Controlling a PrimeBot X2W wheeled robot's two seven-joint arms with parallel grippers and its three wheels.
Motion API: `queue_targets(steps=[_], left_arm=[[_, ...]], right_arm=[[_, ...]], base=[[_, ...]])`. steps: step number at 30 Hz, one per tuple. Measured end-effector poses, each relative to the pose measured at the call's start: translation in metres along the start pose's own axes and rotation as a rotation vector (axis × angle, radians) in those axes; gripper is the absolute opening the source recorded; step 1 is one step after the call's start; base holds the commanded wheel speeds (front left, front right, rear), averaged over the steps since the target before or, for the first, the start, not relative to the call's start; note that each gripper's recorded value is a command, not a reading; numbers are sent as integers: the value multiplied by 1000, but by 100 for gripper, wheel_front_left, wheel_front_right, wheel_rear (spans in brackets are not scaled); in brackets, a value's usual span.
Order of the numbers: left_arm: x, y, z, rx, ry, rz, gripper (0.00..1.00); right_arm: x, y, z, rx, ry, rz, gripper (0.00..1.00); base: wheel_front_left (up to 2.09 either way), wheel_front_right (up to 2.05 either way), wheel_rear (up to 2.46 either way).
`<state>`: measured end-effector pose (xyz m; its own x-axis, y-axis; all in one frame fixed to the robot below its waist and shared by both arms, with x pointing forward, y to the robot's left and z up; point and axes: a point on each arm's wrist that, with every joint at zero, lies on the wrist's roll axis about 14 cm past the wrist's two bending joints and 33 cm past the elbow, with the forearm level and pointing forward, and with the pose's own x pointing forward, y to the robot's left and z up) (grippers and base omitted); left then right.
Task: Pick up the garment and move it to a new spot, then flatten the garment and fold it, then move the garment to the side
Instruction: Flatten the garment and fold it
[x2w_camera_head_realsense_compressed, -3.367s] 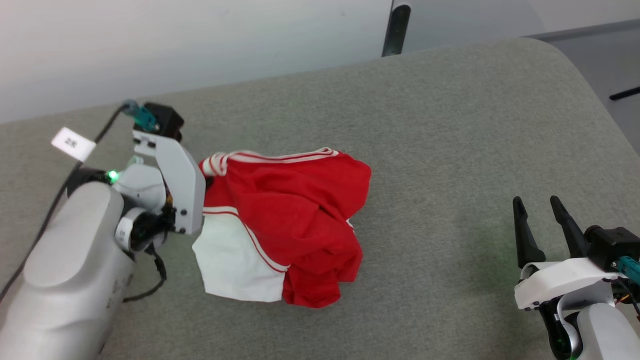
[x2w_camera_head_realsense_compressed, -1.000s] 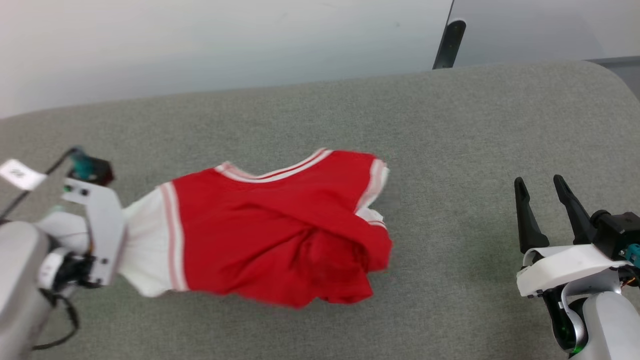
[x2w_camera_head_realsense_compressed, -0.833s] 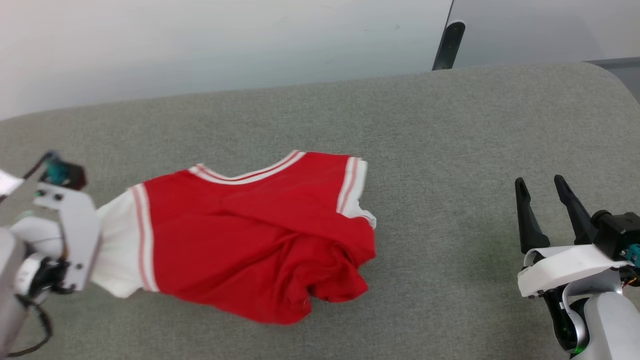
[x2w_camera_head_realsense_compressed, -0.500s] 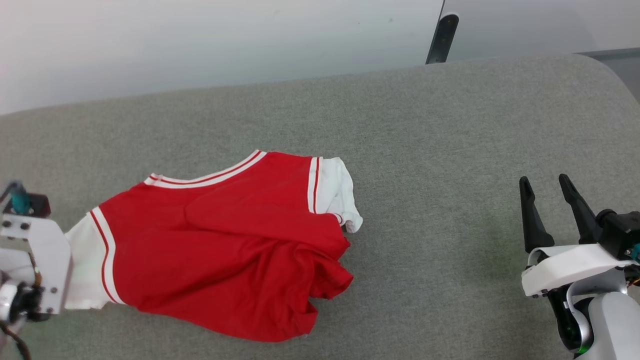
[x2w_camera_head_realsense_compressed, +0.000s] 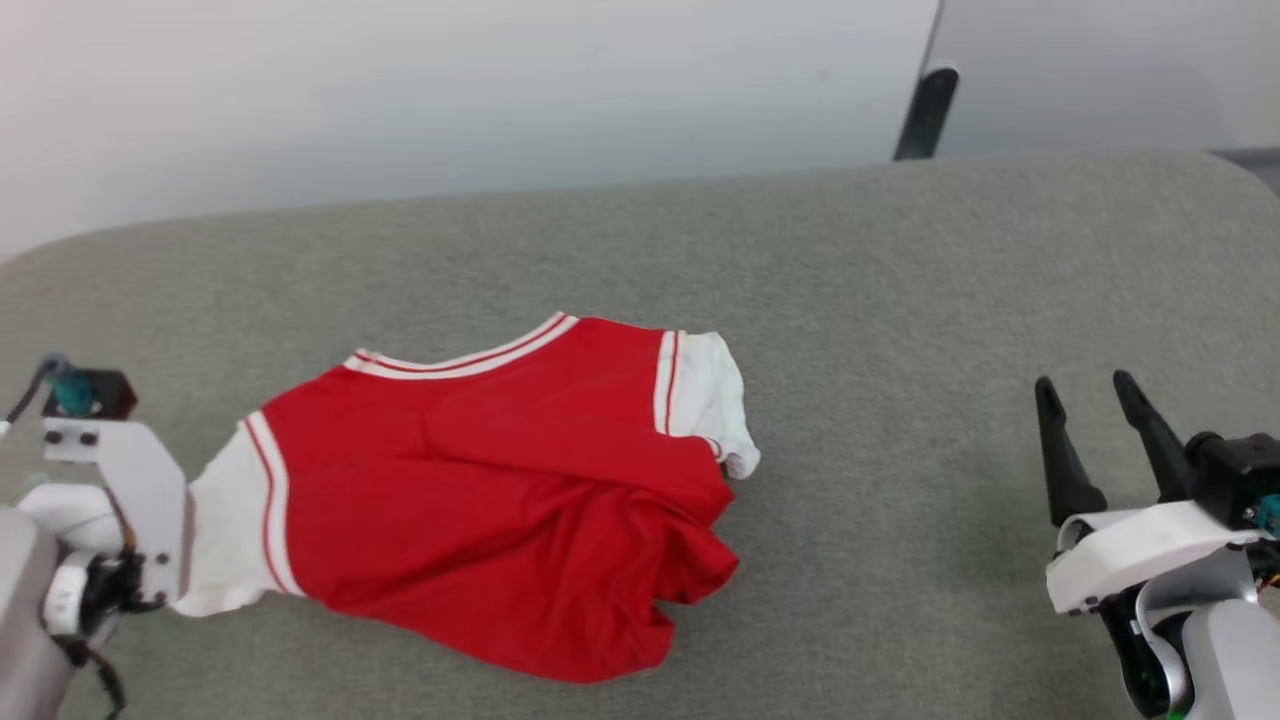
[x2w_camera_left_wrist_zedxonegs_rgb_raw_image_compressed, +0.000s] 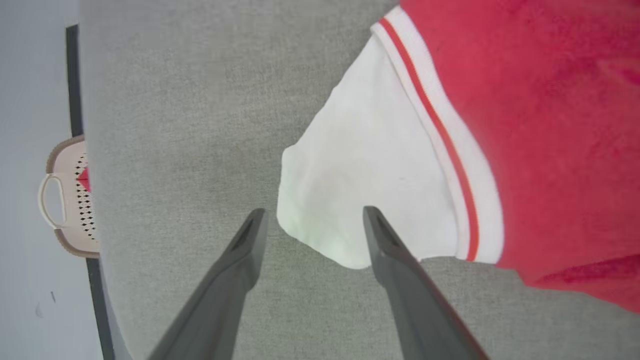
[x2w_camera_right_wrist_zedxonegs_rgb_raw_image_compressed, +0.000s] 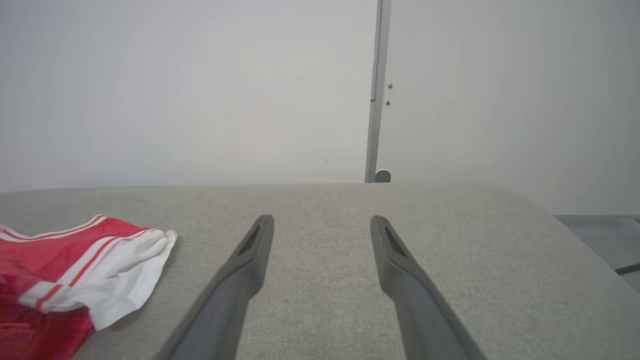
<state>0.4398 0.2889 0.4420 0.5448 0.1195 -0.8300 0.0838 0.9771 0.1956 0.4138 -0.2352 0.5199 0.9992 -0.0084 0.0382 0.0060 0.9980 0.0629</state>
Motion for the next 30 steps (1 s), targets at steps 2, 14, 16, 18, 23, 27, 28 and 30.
queue_targets(steps=[2,14,16,18,23,27,28,30], left_arm=[[-9,-2,7,-19,-63,-7,100],[-80,-30,39,-177,-584,-148,100],[-92,-28,37,-209,-660,-149,100],[-102,-25,32,-251,-727,-148,100],[-130,-14,20,-264,-914,-107,100],[-140,-2,1,-311,-991,-57,100],[-140,-1,-5,-312,-993,-45,100],[-145,4,-12,-329,-1019,-23,100]], right_arm=[[0,9,0,0,9,27,100],[9,68,11,2,16,202,100],[10,79,12,2,18,231,100],[12,90,13,9,28,260,100],[15,110,6,17,95,315,100],[20,120,-6,13,199,347,100],[22,122,-9,17,226,351,100],[27,127,-12,14,270,365,100]], base=[[0,0,0],[0,0,0],[0,0,0],[0,0,0],[0,0,0],[0,0,0],[0,0,0],[0,0,0]])
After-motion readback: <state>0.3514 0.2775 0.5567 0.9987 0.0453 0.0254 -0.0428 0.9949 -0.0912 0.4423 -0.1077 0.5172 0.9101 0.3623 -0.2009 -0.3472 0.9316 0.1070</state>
